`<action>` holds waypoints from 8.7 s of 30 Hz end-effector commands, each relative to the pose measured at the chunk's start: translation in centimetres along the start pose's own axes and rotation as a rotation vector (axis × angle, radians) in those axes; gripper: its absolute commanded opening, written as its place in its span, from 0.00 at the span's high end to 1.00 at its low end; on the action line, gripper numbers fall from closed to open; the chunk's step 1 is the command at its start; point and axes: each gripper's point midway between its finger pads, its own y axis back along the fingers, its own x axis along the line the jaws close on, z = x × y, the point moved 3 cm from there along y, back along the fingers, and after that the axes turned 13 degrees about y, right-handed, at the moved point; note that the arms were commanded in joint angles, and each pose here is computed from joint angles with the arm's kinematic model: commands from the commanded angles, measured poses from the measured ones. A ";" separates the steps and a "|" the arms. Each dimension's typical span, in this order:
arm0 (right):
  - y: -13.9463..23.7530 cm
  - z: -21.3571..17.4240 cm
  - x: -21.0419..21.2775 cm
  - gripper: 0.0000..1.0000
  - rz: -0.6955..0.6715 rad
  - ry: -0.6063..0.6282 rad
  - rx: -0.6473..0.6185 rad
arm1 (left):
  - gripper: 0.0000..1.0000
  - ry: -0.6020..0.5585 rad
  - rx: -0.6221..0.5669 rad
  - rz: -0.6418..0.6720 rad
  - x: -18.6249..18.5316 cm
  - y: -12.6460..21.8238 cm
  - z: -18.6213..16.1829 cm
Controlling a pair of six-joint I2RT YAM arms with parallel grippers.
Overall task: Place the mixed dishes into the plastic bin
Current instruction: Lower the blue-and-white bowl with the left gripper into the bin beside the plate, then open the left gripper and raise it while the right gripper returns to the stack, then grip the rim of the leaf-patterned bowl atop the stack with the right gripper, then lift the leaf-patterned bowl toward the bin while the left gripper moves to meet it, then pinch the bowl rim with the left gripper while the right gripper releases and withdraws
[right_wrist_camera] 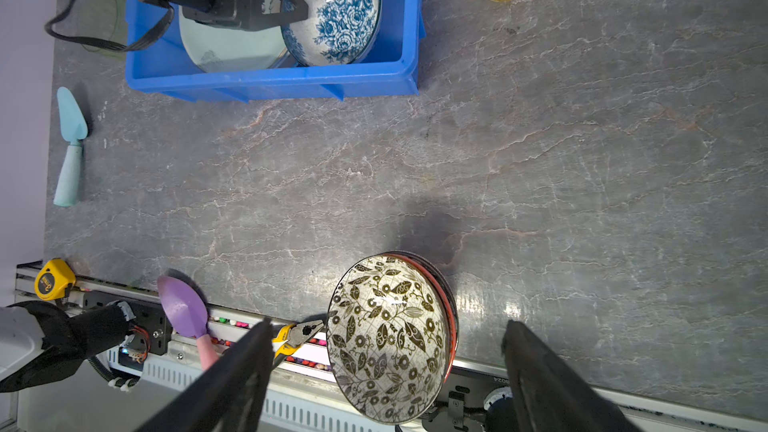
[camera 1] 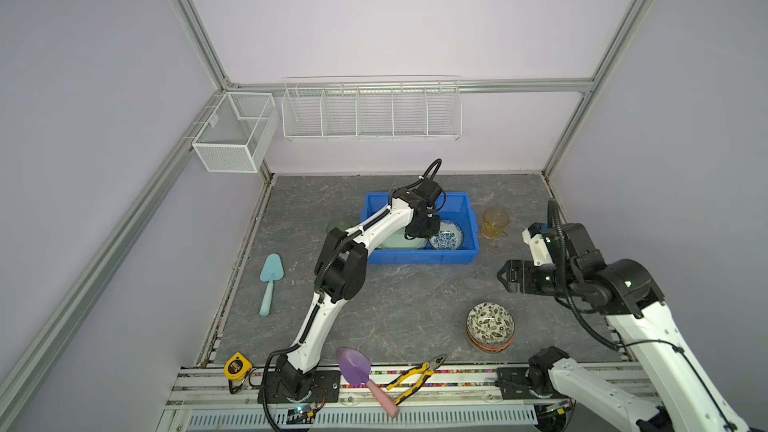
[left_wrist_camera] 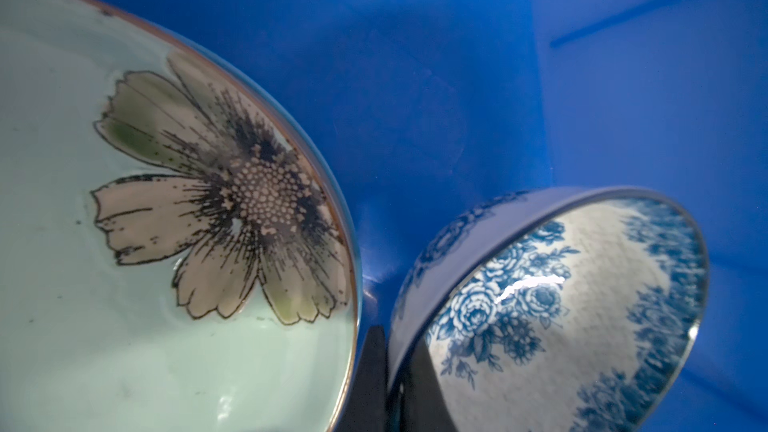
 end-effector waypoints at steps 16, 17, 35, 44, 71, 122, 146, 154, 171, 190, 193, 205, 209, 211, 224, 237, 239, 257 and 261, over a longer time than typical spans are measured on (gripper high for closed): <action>-1.7 0.1 -0.4 0.12 0.033 0.008 0.032 | 0.93 -0.084 0.063 -0.044 -1.9 -1.1 -0.8; -1.7 0.1 -0.5 0.11 0.032 0.006 0.034 | 0.92 -0.084 0.064 -0.043 -1.9 -1.2 -0.8; -2.0 0.0 -0.8 0.11 0.040 -0.001 0.035 | 0.65 -0.077 0.072 -0.064 -2.3 -1.0 -1.0; -1.8 -0.4 -0.8 0.11 0.045 0.035 0.062 | 0.39 -0.094 0.014 -0.035 -2.7 2.5 -0.6; -3.5 -9.5 -2.3 0.18 -0.049 -0.060 0.422 | 0.16 -0.213 -0.438 0.388 7.2 17.9 0.0; -7.6 -10.3 -0.7 0.73 -0.168 -0.017 0.448 | 0.18 -0.100 -0.333 0.173 6.9 16.4 1.5; -6.5 -9.4 -1.2 0.93 -0.216 -0.010 0.399 | 0.19 -0.111 -0.241 0.108 5.9 13.4 1.3; -5.5 -8.5 -1.2 0.94 -0.217 0.001 0.362 | 0.18 -0.109 -0.175 -0.019 4.1 12.5 0.7; -3.7 -6.6 -0.8 0.94 -0.159 -0.002 0.277 | 0.18 -0.158 -0.113 -0.139 0.0 12.5 -1.8; -5.8 -1.5 0.2 0.93 -0.114 0.068 0.266 | 0.19 -0.152 0.012 -0.260 -4.2 13.5 -9.0; -6.4 -0.5 0.7 0.93 -0.098 0.084 0.268 | 0.19 -0.123 0.037 -0.279 -4.5 13.7 -10.5; -7.5 1.9 2.0 0.93 -0.048 0.118 0.253 | 0.23 -0.073 0.137 -0.311 -6.0 12.3 -14.1; -7.3 2.2 2.2 0.94 -0.041 0.121 0.243 | 0.30 -0.065 0.149 -0.301 -6.0 11.6 -14.2; -7.3 2.3 2.3 0.94 -0.040 0.122 0.239 | 0.33 -0.059 0.155 -0.288 -5.9 11.1 -14.2; -7.4 2.7 2.8 0.94 -0.013 0.121 0.223 | 0.48 -0.029 0.187 -0.267 -5.6 9.0 -14.4; -7.6 2.9 3.1 0.93 -0.006 0.122 0.212 | 0.69 -0.021 0.199 -0.288 -6.1 8.6 -14.6; -7.5 2.9 3.2 0.93 -0.003 0.123 0.210 | 0.74 -0.027 0.200 -0.286 -6.1 8.7 -14.6; -6.3 3.4 3.6 0.86 0.024 0.123 0.147 | 1.00 -0.048 0.171 -0.262 -6.2 9.1 -14.0; -4.9 3.5 3.4 0.81 0.032 0.114 0.112 | 1.00 -0.067 0.162 -0.249 -6.3 9.3 -13.6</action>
